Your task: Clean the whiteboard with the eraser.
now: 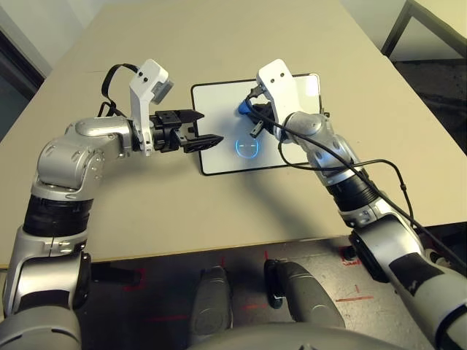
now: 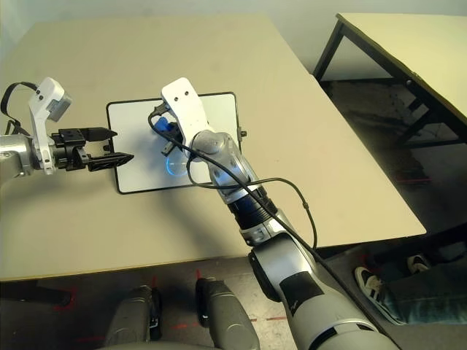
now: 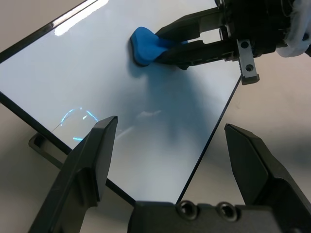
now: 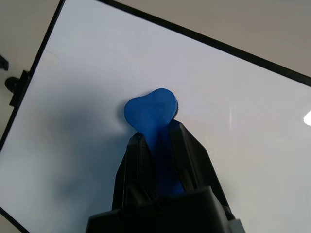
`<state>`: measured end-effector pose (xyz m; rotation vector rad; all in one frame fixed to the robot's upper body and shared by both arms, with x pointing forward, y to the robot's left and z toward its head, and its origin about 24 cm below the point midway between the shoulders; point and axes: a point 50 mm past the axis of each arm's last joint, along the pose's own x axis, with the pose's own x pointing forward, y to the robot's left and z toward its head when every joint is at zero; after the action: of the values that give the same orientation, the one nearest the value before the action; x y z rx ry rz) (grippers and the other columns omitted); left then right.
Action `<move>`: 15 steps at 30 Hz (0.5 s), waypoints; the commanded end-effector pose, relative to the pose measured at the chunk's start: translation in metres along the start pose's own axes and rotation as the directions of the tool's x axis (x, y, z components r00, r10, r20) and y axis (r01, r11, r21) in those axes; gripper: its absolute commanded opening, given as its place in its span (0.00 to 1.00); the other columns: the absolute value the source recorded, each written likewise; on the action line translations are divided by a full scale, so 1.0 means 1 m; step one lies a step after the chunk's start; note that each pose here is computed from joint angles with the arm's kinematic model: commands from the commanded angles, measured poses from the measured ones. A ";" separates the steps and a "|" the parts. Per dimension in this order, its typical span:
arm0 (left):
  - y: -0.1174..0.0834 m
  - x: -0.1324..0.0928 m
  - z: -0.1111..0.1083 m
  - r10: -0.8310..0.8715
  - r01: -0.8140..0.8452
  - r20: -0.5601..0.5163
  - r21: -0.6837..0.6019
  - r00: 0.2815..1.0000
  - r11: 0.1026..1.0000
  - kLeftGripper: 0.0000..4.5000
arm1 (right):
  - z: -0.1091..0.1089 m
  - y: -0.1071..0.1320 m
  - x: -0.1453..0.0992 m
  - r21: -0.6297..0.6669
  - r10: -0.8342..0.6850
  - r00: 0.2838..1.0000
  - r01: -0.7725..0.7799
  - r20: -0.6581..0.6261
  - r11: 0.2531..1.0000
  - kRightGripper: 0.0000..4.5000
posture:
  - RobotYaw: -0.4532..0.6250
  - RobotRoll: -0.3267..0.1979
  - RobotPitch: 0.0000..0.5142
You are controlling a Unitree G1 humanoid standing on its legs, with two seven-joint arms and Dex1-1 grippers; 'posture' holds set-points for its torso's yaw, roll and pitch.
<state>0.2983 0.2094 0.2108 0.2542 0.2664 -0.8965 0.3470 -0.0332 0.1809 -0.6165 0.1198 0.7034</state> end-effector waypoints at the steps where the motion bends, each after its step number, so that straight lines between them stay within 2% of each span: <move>1: -0.002 0.000 0.001 -0.007 0.007 -0.001 0.004 1.000 1.000 1.00 | -0.021 0.014 0.001 -0.002 0.070 0.989 -0.071 -0.129 0.997 0.13 | 0.39 0.62 0.27; 9: -0.002 0.000 0.001 0.000 0.000 0.002 0.002 1.000 1.000 1.00 | -0.034 0.034 -0.004 -0.010 0.186 0.958 -0.193 -0.217 0.981 0.13 | 0.39 0.62 0.27; 15: -0.002 0.000 0.001 0.002 -0.002 0.006 0.001 1.000 1.000 1.00 | -0.035 0.031 -0.004 -0.015 0.175 0.960 -0.183 -0.220 0.983 0.12 | 0.39 0.62 0.27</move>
<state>0.2985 0.2089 0.2109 0.2471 0.2649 -0.8926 0.3247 -0.0260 0.1605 -0.7136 0.2494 0.8487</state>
